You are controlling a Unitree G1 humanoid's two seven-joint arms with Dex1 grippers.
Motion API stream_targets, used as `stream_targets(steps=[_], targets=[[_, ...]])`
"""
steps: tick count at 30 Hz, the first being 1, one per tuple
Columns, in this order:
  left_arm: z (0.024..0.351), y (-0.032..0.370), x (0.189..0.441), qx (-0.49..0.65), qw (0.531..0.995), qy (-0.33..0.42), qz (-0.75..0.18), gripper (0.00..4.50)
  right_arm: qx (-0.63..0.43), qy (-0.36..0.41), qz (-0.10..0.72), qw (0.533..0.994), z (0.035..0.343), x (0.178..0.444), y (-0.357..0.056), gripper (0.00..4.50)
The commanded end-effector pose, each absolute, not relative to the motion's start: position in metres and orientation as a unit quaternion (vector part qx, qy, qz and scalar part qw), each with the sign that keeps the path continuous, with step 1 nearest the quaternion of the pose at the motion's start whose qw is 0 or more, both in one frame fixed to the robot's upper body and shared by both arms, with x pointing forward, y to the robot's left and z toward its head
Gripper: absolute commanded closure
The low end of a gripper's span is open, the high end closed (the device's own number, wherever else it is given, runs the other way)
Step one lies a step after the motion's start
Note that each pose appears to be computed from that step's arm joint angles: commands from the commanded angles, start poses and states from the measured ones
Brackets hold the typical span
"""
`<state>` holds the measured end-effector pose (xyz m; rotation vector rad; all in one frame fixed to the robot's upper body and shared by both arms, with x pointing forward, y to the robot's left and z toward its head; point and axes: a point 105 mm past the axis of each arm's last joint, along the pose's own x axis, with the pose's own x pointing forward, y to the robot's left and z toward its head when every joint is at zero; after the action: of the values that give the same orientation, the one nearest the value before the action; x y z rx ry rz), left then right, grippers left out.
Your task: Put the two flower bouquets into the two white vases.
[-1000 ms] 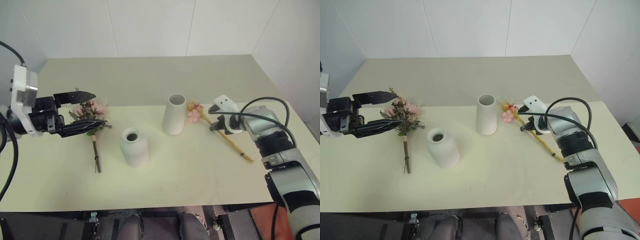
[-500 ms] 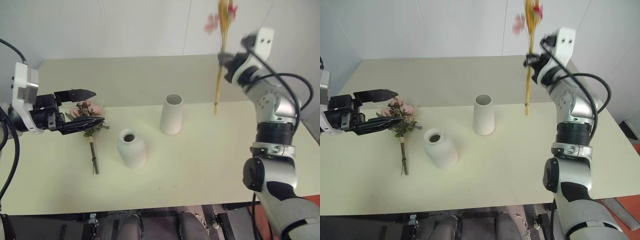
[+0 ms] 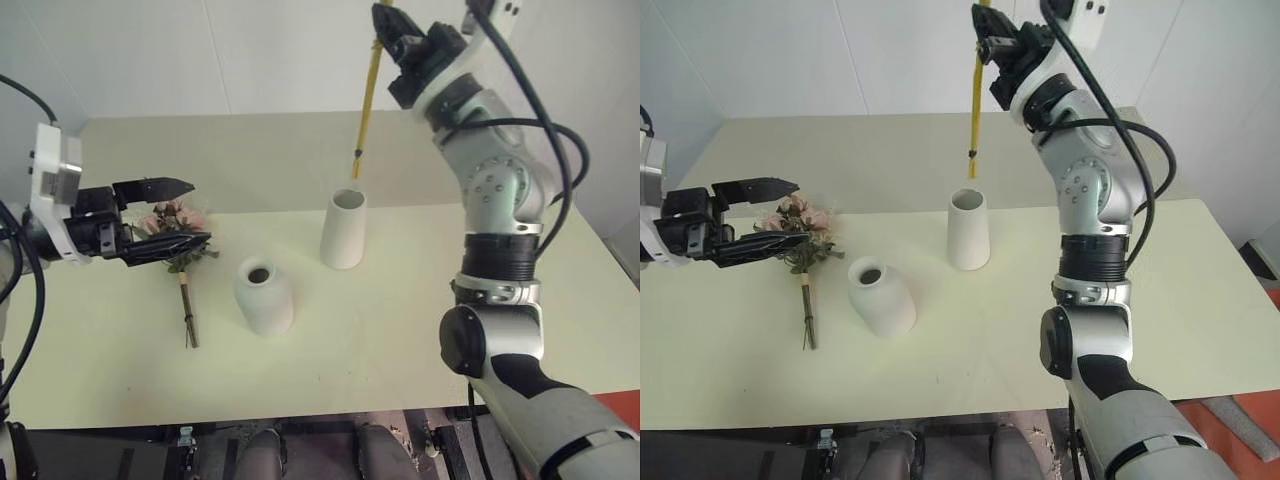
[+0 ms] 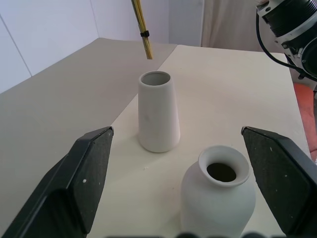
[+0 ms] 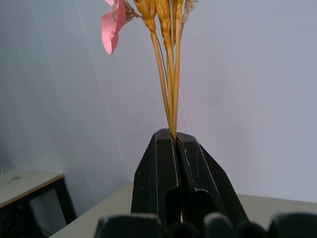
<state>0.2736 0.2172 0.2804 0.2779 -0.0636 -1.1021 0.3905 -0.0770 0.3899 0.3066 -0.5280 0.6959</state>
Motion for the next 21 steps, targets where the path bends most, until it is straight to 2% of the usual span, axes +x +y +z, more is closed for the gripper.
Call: stream_targets(steps=[1,11,17,18,21], targets=[[0.289,0.219,0.267,0.150,0.842,-0.044,-0.517,0.00,0.156,-0.267,0.334,0.891,0.390,0.390,-0.079,4.49],[0.288,0.219,0.267,0.150,0.844,-0.041,-0.514,0.00,0.156,-0.235,0.338,0.898,0.364,0.394,-0.067,4.49],[0.289,0.219,0.266,0.150,0.844,-0.042,-0.513,0.00,0.148,-0.222,0.330,0.905,0.337,0.395,-0.072,4.49],[0.289,0.219,0.266,0.150,0.844,-0.042,-0.512,0.00,0.146,-0.222,0.330,0.906,0.333,0.394,-0.073,3.98],[0.289,0.219,0.265,0.149,0.846,-0.041,-0.511,0.00,0.134,-0.218,0.332,0.908,0.318,0.388,-0.077,3.13]])
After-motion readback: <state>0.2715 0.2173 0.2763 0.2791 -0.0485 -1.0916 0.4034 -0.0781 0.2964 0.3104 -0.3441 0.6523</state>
